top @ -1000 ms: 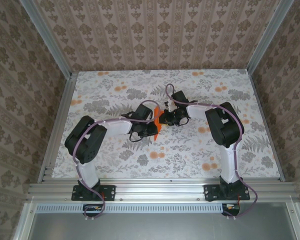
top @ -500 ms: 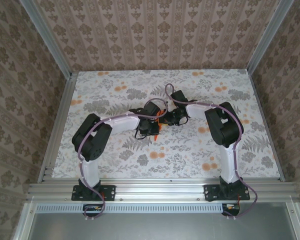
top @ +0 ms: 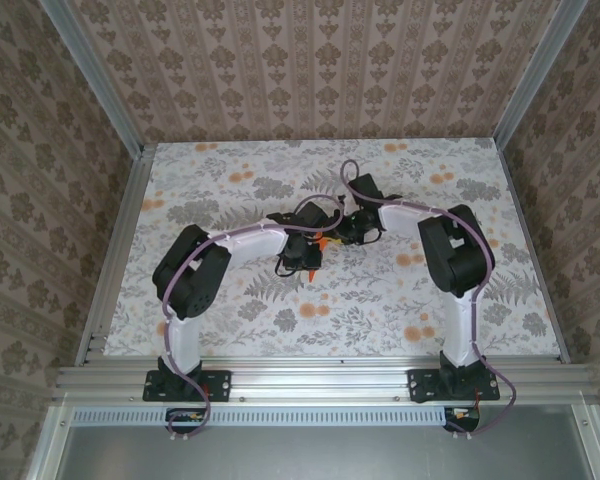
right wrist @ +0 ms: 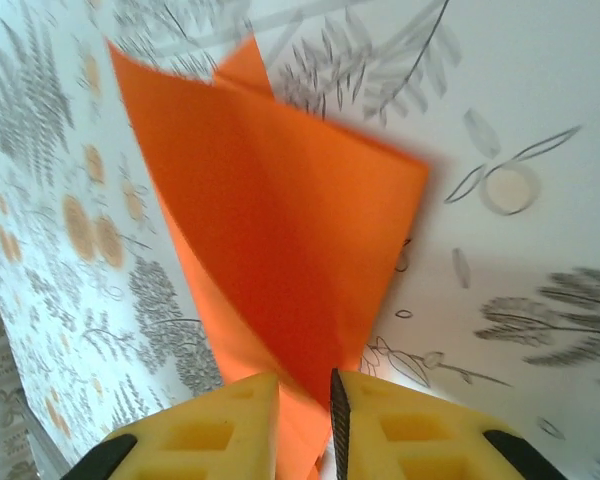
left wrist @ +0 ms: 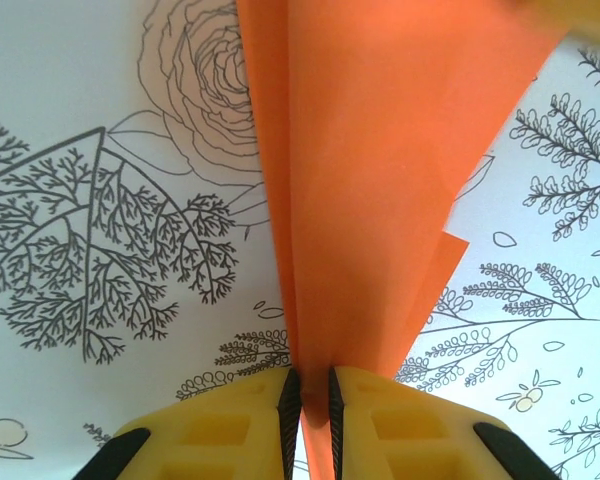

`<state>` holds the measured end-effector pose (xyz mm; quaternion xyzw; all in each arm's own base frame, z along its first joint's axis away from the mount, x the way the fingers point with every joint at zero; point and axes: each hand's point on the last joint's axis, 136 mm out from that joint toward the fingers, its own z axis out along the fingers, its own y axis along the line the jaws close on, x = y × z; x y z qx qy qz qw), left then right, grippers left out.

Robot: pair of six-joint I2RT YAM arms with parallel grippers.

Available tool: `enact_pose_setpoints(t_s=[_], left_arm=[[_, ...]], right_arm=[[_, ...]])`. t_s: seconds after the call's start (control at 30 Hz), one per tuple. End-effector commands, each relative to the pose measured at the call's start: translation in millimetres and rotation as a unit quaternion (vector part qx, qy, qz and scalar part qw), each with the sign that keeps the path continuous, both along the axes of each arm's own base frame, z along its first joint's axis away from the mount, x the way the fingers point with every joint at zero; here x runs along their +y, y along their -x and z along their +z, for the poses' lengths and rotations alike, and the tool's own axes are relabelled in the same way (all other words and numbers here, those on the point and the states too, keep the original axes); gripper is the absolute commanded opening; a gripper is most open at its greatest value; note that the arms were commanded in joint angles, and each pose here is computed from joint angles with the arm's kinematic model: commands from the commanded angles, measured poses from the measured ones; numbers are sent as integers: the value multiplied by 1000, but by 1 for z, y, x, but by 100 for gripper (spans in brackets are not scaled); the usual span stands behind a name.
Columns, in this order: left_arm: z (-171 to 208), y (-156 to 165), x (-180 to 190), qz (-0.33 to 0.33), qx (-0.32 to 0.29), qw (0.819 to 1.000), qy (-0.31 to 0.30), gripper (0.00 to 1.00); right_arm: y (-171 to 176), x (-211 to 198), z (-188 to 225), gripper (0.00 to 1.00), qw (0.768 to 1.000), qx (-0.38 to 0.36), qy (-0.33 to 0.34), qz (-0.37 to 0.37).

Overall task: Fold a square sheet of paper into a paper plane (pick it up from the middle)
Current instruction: Fold the wing for the fifth time at the center of the table.

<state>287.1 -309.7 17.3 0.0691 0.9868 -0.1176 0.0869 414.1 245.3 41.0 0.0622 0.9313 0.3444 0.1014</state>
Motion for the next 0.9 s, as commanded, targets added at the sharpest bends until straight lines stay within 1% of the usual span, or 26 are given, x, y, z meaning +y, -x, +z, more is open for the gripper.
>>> enact_pose_setpoints(t_s=[0.0, 0.13, 0.33, 0.67, 0.87], left_arm=[[-38, 35, 37, -8, 71, 993, -93, 19], [-40, 35, 37, -9, 72, 993, -95, 18], [-42, 36, 37, -9, 75, 992, -98, 18], [-42, 35, 35, -7, 76, 992, -97, 18], [-41, 34, 34, -7, 76, 993, -96, 18]], right_arm=[[-7, -7, 30, 23, 999, -35, -15, -27], [7, 2, 26, 16, 999, -21, -45, -18], [30, 18, 11, 12, 999, 3, -45, 9], [29, 26, -10, 6, 999, 28, -40, 21], [27, 28, -23, 6, 998, 41, -35, 25]])
